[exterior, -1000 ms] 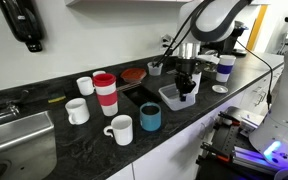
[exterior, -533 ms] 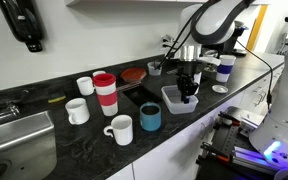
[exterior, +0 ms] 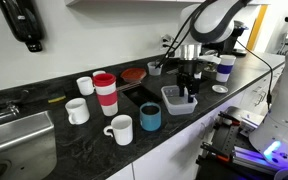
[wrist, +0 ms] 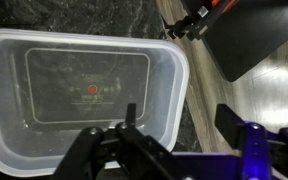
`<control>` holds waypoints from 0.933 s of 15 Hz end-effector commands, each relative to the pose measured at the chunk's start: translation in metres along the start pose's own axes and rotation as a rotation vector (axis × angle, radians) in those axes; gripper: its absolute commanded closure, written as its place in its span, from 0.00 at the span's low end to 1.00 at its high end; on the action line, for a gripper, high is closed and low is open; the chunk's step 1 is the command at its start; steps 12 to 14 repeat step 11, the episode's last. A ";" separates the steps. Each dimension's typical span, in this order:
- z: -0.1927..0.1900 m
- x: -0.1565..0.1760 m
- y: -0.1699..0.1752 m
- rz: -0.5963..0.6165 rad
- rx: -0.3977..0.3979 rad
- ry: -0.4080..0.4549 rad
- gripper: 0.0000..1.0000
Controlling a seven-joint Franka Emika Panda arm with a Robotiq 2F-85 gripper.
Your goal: Pick up the plastic bowl and move it forward.
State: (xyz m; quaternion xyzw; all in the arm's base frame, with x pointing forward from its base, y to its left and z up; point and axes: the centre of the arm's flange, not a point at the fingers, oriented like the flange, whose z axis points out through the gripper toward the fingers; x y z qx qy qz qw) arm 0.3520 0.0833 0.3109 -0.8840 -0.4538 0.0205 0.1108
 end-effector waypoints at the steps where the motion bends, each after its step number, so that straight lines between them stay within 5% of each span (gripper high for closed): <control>1: -0.019 0.003 0.004 0.008 0.003 0.008 0.00; 14: -0.017 0.007 0.002 0.009 -0.010 0.019 0.00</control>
